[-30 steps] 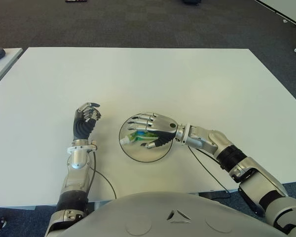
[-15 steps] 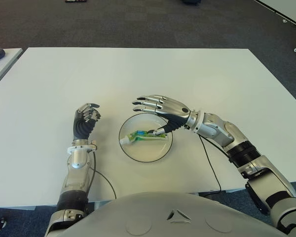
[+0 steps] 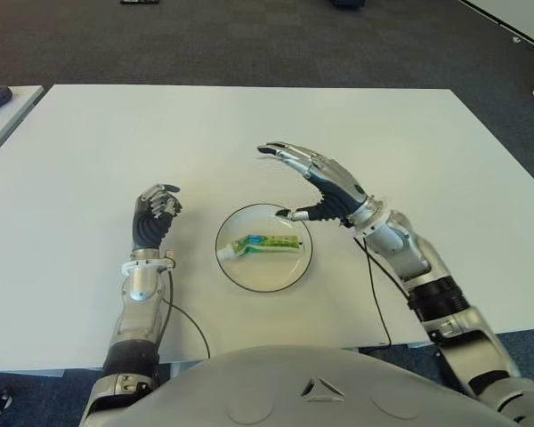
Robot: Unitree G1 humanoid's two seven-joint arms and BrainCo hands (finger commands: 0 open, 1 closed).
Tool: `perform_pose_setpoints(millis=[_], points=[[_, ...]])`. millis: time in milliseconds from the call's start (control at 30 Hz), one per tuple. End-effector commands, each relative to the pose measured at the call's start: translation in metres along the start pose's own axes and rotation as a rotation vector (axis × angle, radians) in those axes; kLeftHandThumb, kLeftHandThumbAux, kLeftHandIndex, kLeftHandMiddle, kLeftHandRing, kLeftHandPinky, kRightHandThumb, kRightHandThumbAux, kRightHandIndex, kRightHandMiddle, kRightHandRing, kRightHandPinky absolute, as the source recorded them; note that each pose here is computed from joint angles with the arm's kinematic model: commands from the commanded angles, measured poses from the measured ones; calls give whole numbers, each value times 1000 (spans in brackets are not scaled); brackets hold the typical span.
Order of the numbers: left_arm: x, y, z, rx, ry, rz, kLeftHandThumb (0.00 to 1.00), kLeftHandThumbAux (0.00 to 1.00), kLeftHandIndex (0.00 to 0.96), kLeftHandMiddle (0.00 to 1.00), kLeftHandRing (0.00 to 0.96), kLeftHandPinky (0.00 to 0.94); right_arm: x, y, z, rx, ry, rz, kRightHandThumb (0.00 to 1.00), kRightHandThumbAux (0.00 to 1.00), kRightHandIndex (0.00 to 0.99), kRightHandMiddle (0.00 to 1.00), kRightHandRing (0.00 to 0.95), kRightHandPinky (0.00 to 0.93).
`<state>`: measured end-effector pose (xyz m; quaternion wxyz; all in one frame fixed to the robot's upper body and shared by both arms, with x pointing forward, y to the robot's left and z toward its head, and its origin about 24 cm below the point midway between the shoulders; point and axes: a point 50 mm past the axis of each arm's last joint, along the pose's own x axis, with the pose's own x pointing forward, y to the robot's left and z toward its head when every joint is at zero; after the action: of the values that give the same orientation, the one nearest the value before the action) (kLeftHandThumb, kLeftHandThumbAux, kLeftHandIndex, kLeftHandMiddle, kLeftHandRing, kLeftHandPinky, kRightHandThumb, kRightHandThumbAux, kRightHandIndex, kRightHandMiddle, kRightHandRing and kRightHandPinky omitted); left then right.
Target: Put the toothpaste on the table into the plate.
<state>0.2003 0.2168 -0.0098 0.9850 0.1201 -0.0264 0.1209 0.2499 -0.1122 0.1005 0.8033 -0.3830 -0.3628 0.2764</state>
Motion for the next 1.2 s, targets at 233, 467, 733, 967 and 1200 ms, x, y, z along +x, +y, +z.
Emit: perform_pose_setpoints(millis=[233, 467, 733, 967, 1200], points=[[10, -7, 0, 33, -6, -22, 697, 718, 435, 683, 662, 637, -13, 2, -11, 229, 161, -465, 271, 870, 180, 232, 196, 173], [15, -11, -1, 9, 8, -23, 698, 718, 436, 683, 658, 630, -15, -6, -15, 228, 238, -607, 245, 947, 274, 289, 252, 248], [19, -14, -2, 12, 14, -19, 695, 718, 435, 676, 648, 620, -30, 2, -28, 274, 417, -719, 317, 995, 331, 322, 290, 274], [23, -19, 2, 8, -30, -16, 693, 719, 435, 676, 652, 623, -35, 4, -32, 291, 523, -765, 315, 998, 356, 354, 320, 266], [24, -20, 5, -33, -47, -38, 694, 718, 435, 669, 644, 601, -50, 19, -40, 282, 643, -755, 222, 993, 379, 378, 344, 294]])
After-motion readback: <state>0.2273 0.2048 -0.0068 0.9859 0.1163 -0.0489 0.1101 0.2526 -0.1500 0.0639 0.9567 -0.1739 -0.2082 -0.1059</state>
